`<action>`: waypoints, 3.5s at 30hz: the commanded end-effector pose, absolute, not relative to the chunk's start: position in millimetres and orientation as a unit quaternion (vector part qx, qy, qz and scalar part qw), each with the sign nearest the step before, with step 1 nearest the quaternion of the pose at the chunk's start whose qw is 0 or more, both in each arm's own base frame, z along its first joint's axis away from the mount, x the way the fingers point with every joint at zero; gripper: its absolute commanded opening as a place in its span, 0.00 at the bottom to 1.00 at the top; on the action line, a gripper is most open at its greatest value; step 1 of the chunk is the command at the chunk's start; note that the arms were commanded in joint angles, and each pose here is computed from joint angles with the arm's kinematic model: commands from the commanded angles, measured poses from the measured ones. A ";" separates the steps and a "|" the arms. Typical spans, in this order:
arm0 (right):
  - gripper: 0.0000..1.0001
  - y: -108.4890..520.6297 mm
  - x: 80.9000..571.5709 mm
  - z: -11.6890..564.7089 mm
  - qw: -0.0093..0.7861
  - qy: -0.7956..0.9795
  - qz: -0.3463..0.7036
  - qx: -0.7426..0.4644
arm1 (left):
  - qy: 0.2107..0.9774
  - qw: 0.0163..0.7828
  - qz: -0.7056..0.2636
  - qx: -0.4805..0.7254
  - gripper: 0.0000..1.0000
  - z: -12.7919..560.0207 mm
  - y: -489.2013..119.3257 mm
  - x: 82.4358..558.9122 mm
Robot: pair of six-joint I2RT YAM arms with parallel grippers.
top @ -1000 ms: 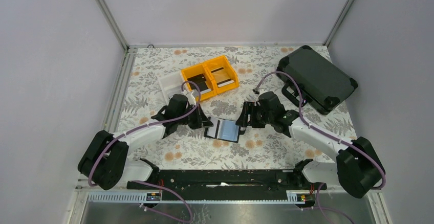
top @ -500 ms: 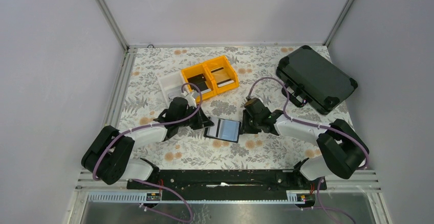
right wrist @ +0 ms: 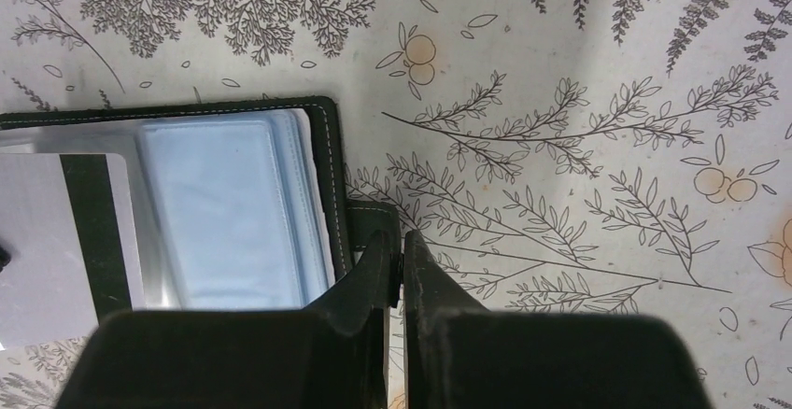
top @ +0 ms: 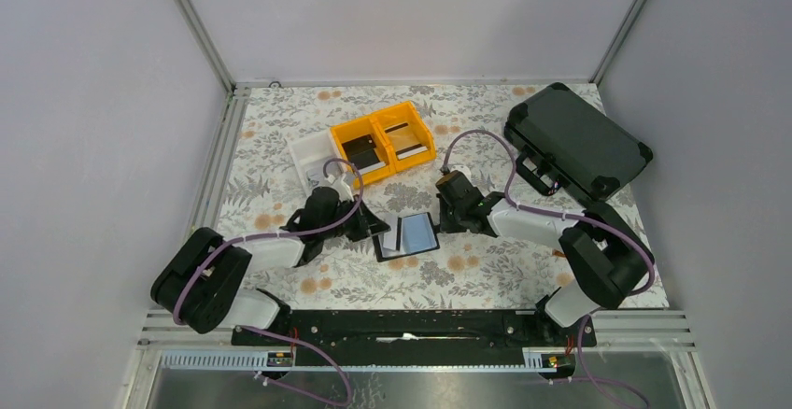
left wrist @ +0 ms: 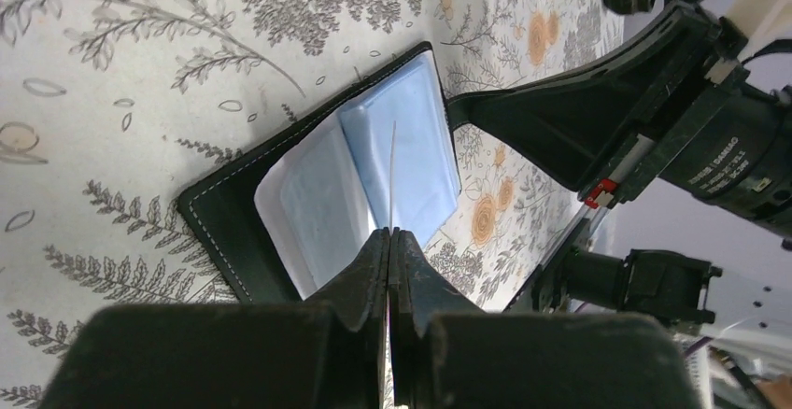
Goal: Put the credit cards into the card holder
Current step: Insert the credit card into the card holder.
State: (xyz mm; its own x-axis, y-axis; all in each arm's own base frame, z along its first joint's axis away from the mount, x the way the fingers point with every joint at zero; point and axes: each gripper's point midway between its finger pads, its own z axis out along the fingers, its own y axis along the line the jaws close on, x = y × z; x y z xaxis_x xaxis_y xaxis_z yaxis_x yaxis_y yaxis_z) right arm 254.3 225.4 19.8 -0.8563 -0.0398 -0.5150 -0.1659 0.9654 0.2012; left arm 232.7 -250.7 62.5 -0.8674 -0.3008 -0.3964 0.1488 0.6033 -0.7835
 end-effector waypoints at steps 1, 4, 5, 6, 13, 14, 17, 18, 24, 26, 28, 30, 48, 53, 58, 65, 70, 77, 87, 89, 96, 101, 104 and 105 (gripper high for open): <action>0.00 231.4 271.3 29.7 0.292 0.947 0.115 -0.066 | 0.834 0.271 -0.469 -0.108 0.00 68.5 -252.2 243.0; 0.00 230.2 269.2 26.4 0.287 0.949 0.115 -0.058 | 0.826 0.272 -0.470 -0.151 0.00 64.2 -248.1 241.8; 0.00 229.7 268.1 25.0 0.284 0.950 0.115 -0.056 | 0.823 0.273 -0.470 -0.161 0.00 64.2 -247.2 241.1; 0.00 230.0 268.0 25.4 0.285 0.950 0.116 -0.054 | 0.819 0.277 -0.474 -0.169 0.00 65.4 -246.4 240.9; 0.00 230.8 266.8 23.7 0.281 0.951 0.118 -0.052 | 0.790 0.298 -0.492 -0.212 0.00 74.5 -240.7 240.7; 0.00 231.0 267.1 23.8 0.281 0.951 0.118 -0.051 | 0.788 0.300 -0.493 -0.214 0.00 75.3 -241.0 240.8; 0.00 231.7 267.1 23.7 0.280 0.951 0.119 -0.051 | 0.782 0.303 -0.498 -0.221 0.00 76.5 -241.2 241.6; 0.00 232.1 266.9 24.0 0.280 0.951 0.120 -0.051 | 0.779 0.304 -0.502 -0.223 0.00 77.8 -241.6 242.1; 0.00 231.4 266.0 23.3 0.279 0.951 0.120 -0.050 | 0.776 0.302 -0.508 -0.219 0.00 78.7 -250.5 241.9; 0.00 231.1 266.0 23.1 0.279 0.952 0.119 -0.050 | 0.777 0.302 -0.507 -0.219 0.00 76.8 -251.6 241.7; 0.00 231.2 265.7 22.9 0.278 0.952 0.119 -0.050 | 0.779 0.301 -0.504 -0.221 0.00 73.2 -251.4 240.9; 0.00 231.3 266.2 23.0 0.279 0.952 0.119 -0.049 | 0.781 0.301 -0.500 -0.223 0.00 70.1 -251.3 241.1; 0.00 232.1 267.2 20.6 0.276 0.953 0.117 -0.049 | 0.794 0.292 -0.484 -0.225 0.00 53.6 -255.0 238.2; 0.00 231.6 267.5 20.5 0.276 0.953 0.116 -0.050 | 0.799 0.292 -0.478 -0.221 0.00 50.7 -253.9 236.2; 0.00 231.8 267.1 20.1 0.276 0.953 0.115 -0.049 | 0.808 0.295 -0.464 -0.210 0.00 47.5 -252.3 235.5; 0.00 231.6 266.7 19.3 0.275 0.953 0.115 -0.050 | 0.811 0.293 -0.464 -0.205 0.00 44.8 -254.6 235.8; 0.00 232.1 266.9 20.3 0.276 0.953 0.117 -0.049 | 0.811 0.285 -0.470 -0.203 0.00 43.3 -260.5 232.7; 0.00 233.7 266.1 20.4 0.273 0.953 0.121 -0.047 | 0.810 0.280 -0.471 -0.208 0.00 40.0 -265.6 229.5; 0.00 236.3 265.4 19.9 0.272 0.952 0.129 -0.044 | 0.805 0.296 -0.469 -0.212 0.00 40.2 -267.9 230.3; 0.00 236.1 265.3 19.8 0.272 0.953 0.130 -0.043 | 0.803 0.299 -0.468 -0.216 0.00 40.3 -268.8 231.1; 0.00 236.8 264.3 19.6 0.270 0.953 0.133 -0.042 | 0.801 0.314 -0.459 -0.223 0.00 39.2 -268.8 231.2; 0.00 237.7 264.1 19.7 0.270 0.952 0.135 -0.041 | 0.805 0.323 -0.452 -0.209 0.00 40.4 -273.0 232.9; 0.00 237.5 263.8 20.7 0.271 0.952 0.136 -0.041 | 0.805 0.327 -0.448 -0.210 0.00 39.9 -271.6 233.8; 0.00 237.2 263.4 20.6 0.271 0.952 0.136 -0.041 | 0.805 0.326 -0.450 -0.209 0.00 40.5 -272.9 233.0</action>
